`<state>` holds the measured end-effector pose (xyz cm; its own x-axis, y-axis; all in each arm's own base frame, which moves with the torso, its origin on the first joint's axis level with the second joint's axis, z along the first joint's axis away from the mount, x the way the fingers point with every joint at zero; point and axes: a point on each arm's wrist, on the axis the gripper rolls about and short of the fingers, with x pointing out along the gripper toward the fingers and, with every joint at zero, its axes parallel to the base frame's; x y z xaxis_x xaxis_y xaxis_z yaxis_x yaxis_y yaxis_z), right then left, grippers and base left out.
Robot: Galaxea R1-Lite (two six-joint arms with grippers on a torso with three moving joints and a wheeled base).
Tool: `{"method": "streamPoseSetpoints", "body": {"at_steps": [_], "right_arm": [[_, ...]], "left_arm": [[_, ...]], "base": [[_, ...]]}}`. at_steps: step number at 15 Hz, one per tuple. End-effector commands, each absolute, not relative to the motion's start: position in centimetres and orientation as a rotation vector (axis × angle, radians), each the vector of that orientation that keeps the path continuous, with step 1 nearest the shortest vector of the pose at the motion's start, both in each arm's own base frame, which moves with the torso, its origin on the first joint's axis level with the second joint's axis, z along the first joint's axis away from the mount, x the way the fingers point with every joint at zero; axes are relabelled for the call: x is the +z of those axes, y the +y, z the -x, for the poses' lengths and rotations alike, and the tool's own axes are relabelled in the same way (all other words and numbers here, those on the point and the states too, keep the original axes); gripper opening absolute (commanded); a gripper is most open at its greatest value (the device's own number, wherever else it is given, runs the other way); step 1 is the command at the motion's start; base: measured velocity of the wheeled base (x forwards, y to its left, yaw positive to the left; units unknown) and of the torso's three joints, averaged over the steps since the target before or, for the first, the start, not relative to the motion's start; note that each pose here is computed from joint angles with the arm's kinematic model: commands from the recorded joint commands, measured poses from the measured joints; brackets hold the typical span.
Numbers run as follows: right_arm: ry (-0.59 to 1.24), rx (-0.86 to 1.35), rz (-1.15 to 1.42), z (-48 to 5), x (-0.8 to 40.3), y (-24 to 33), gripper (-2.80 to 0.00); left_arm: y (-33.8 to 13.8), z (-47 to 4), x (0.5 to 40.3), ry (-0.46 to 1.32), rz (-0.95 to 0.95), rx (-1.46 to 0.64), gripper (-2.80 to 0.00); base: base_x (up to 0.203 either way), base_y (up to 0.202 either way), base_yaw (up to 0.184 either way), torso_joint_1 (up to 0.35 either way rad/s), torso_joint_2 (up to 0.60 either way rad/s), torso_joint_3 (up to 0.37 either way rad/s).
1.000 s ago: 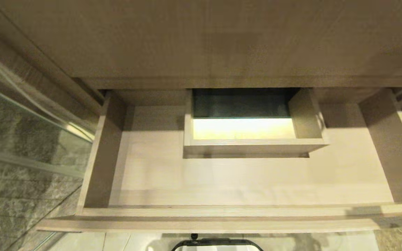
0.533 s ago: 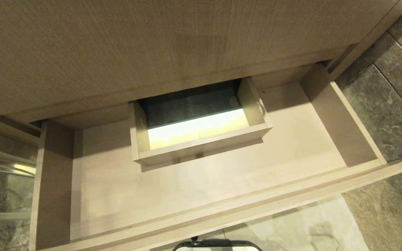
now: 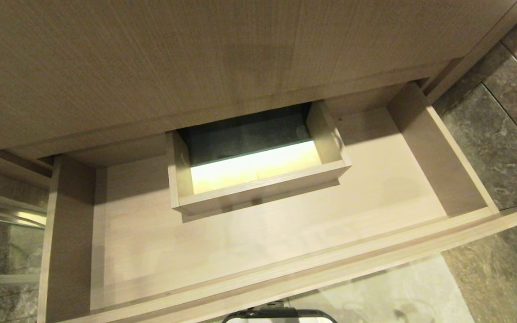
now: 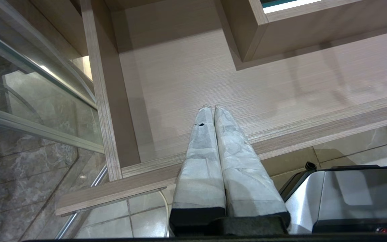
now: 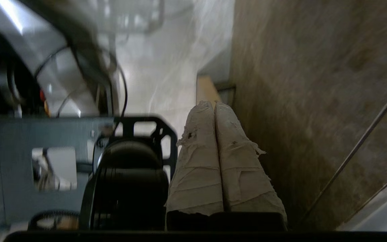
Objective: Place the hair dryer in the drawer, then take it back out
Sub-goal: Close the drawer
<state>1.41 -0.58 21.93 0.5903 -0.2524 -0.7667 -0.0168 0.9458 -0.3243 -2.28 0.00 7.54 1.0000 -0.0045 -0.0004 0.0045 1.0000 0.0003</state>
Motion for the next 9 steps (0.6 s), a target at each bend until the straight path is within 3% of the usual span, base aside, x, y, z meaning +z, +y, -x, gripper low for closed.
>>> {"method": "streamPoseSetpoints", "body": {"at_steps": [1, 4, 9], "right_arm": [[1.091, -0.095, 0.313, -4.6, 21.4, -0.9, -2.8], [1.228, -0.053, 0.306, -9.4, 20.1, -1.3, -2.8], [1.288, -0.004, 0.298, -16.0, 17.6, -1.8, -2.8]], "left_arm": [[0.0, 2.3, 7.5, 0.002, 0.0, -0.005, -2.8], [0.0, 2.3, 7.5, 0.001, 0.0, -0.005, -2.8], [0.0, 2.3, 7.5, 0.001, 0.0, -0.004, -2.8]], "base": [[0.0, 0.0, 0.0, 0.0, 0.0, 0.0], [0.0, 0.0, 0.0, 0.0, 0.0, 0.0], [0.0, 0.0, 0.0, 0.0, 0.0, 0.0]]}}
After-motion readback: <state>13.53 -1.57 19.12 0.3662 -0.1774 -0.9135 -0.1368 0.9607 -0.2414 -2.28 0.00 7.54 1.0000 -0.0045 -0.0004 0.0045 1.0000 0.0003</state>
